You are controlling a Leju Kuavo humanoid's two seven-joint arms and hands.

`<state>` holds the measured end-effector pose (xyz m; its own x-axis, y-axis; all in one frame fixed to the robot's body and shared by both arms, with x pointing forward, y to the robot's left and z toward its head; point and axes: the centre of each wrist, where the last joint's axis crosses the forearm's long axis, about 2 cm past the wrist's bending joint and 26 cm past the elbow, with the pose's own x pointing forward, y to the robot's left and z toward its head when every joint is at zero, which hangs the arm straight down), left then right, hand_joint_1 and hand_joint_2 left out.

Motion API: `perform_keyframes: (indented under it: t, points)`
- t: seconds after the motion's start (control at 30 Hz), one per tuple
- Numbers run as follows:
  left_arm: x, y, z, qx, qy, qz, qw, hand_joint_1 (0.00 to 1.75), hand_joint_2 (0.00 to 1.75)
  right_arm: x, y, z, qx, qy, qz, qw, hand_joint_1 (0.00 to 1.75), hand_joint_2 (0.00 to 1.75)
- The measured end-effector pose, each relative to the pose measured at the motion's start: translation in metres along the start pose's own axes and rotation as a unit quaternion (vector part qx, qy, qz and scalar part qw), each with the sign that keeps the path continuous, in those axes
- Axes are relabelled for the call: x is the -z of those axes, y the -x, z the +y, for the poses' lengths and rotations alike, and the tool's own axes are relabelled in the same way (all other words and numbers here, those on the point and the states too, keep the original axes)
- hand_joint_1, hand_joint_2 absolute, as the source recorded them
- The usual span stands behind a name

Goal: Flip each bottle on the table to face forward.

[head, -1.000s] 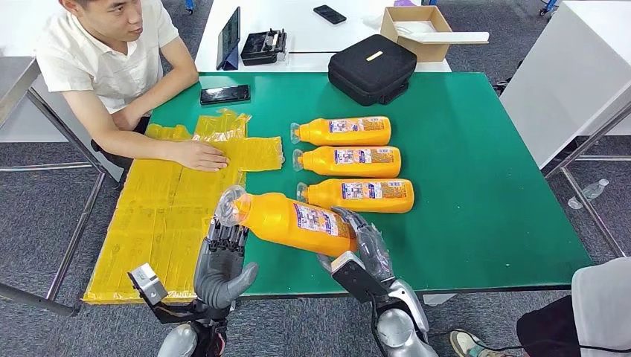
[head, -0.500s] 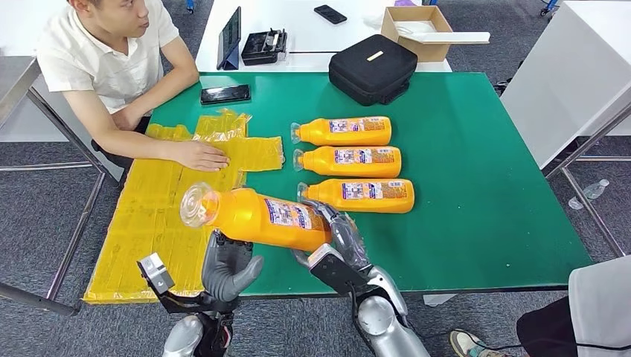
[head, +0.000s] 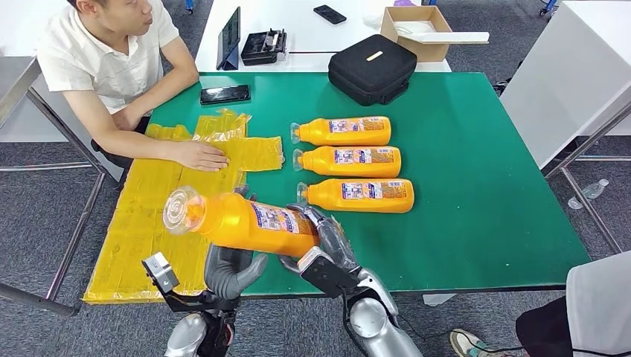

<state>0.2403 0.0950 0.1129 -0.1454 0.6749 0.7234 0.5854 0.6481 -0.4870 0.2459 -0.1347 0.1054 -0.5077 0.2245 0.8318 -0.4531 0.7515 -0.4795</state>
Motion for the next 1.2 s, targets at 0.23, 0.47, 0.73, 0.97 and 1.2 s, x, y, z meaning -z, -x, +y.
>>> perform_keyframes:
  t: [0.23,0.47,0.73,0.97,1.2]
  points:
    - [0.001,-0.002,0.005,0.069,-0.026,-0.027,0.997,0.00,1.75,0.004,-0.006,0.021,0.030,-0.037,0.010,0.999,1.75,1.75]
    - [0.003,-0.006,0.009,0.069,-0.037,-0.045,0.996,1.75,1.75,0.005,-0.007,0.028,0.057,-0.052,0.016,0.997,1.74,1.75]
    - [0.004,-0.009,0.010,0.076,-0.039,-0.059,0.995,1.75,1.75,0.007,-0.006,0.029,0.061,-0.057,0.018,0.996,1.65,1.75]
    - [0.005,-0.011,0.010,0.073,-0.039,-0.057,0.995,1.75,1.75,0.007,-0.004,0.030,0.063,-0.057,0.022,0.996,0.38,1.75]
    - [0.006,-0.013,0.011,0.064,-0.042,-0.038,0.996,1.75,1.75,0.004,-0.001,0.031,0.051,-0.048,0.034,0.997,0.00,1.75]
